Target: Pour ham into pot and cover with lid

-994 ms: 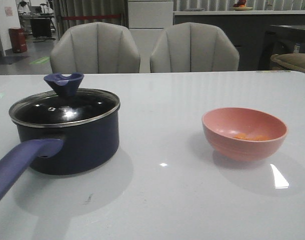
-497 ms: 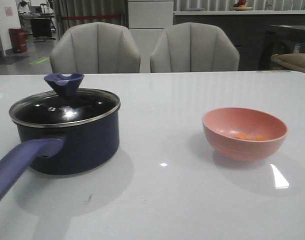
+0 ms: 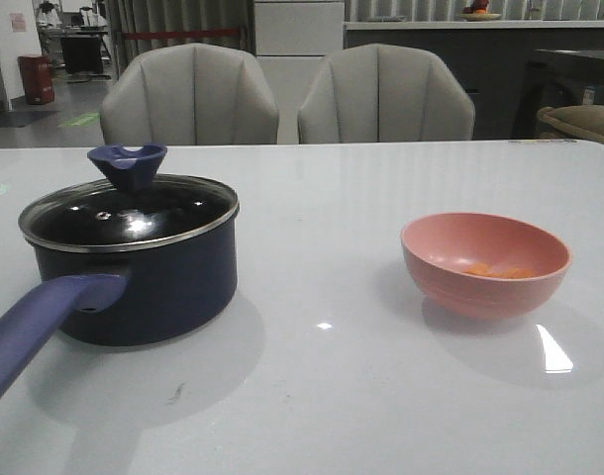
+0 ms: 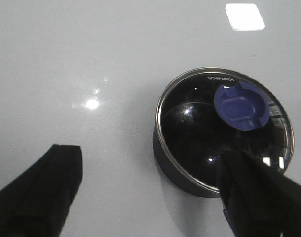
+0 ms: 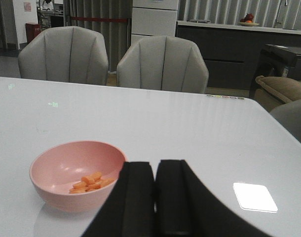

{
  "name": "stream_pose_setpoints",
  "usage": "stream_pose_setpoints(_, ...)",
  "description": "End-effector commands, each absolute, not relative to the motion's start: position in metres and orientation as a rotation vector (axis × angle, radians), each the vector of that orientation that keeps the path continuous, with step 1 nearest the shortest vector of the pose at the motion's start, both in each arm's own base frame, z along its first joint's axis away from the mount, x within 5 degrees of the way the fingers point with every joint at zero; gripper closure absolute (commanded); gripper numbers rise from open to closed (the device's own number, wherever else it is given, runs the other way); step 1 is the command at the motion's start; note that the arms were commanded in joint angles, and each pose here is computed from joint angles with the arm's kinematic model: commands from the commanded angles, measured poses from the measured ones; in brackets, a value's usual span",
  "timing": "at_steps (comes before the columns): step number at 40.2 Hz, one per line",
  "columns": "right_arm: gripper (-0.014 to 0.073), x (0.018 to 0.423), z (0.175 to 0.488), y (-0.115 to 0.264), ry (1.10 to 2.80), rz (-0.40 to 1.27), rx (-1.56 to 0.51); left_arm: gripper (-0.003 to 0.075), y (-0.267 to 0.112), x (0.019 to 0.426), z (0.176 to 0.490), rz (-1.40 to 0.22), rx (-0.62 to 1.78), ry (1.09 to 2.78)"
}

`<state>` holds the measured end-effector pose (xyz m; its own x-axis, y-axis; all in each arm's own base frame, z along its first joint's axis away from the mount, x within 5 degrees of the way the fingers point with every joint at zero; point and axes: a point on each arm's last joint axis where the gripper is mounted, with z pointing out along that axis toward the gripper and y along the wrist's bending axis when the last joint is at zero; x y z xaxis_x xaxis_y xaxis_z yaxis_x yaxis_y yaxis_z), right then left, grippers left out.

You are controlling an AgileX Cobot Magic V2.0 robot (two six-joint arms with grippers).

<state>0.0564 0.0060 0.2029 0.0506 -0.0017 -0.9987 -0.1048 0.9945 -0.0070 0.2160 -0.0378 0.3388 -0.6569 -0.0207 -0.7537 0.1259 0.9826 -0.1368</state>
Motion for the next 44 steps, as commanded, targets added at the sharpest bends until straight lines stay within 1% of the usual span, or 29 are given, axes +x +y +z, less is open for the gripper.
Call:
stream_pose_setpoints(1,0.0448,0.054,0.213,0.005,1.414,0.076,-0.075,0.0155,-0.050,0.235,0.353,-0.262,0.097,2.243)
stream_pose_setpoints(9,0.0448,0.054,0.213,0.005,1.414,0.076,-0.075,0.0155,-0.089,0.270,0.345,-0.308,0.237,2.326)
stream_pose_setpoints(13,0.0448,0.054,0.213,0.005,1.414,0.076,-0.075,0.0155,-0.106,0.287,0.340,-0.329,0.249,2.386)
stream_pose_setpoints(22,0.0448,0.054,0.213,0.005,1.414,0.076,-0.075,0.0155,-0.135,0.318,0.332,-0.270,0.247,2.487)
stream_pose_setpoints(30,0.0448,0.054,0.213,0.005,1.414,0.076,-0.075,0.0155,-0.147,0.335,0.320,-0.165,0.182,2.549)
stream_pose_setpoints(34,0.0448,0.054,0.213,0.005,1.414,0.076,-0.075,0.0155,-0.151,0.342,0.316,-0.180,0.129,2.573)
stream_pose_setpoints(44,0.0448,0.054,0.213,0.005,1.414,0.076,-0.075,0.0155,-0.160,0.351,0.315,-0.204,0.122,2.581)
